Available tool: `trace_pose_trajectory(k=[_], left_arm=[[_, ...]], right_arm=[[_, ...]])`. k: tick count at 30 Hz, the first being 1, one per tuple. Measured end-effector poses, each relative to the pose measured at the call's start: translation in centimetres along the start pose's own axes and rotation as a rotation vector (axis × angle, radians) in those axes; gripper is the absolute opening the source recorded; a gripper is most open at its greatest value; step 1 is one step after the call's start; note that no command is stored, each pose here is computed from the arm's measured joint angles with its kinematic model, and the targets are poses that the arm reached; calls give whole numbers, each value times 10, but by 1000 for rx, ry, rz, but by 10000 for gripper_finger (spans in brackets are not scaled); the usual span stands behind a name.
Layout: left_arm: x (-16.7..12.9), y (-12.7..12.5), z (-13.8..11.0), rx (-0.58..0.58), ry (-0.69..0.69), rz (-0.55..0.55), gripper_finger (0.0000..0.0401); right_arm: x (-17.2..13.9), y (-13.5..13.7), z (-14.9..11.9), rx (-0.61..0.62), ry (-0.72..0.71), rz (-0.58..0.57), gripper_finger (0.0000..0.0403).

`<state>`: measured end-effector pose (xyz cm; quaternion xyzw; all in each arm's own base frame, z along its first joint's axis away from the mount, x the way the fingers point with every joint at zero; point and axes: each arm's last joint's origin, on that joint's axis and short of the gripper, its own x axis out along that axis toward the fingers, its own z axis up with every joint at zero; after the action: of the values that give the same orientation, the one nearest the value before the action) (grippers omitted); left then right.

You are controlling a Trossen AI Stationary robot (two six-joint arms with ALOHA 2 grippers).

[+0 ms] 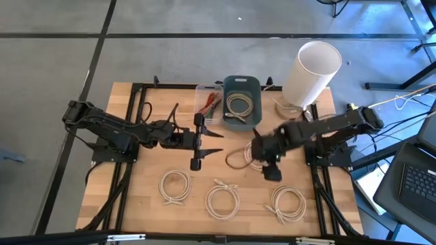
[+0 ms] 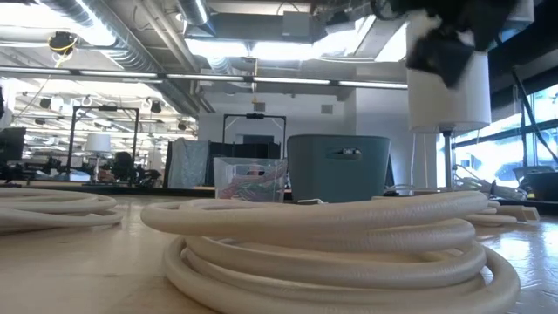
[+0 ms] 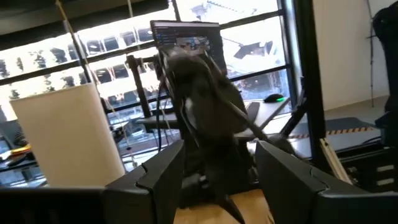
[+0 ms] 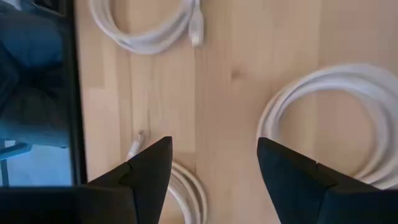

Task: Pick and place USB-C Cables
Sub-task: Put the white HDMI cable into the blue bin

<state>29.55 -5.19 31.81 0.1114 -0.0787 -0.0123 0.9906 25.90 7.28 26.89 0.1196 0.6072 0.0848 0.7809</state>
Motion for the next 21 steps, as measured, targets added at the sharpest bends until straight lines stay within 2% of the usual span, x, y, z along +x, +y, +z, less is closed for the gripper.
trace_pose_trajectory(k=[5, 9, 15, 21], left_arm=[[0, -1, 0, 0, -1, -6, 191], [0, -1, 0, -1, -2, -6, 191], [0, -1, 0, -9, -2, -6, 191], [0, -1, 0, -11, -2, -7, 191]], right_arm=[[49, 6, -20, 31, 4, 17, 237], [72, 0, -29, 30, -31, 5, 237], [75, -14, -30, 21, -71, -139, 237], [74, -18, -26, -3, -104, -174, 237]])
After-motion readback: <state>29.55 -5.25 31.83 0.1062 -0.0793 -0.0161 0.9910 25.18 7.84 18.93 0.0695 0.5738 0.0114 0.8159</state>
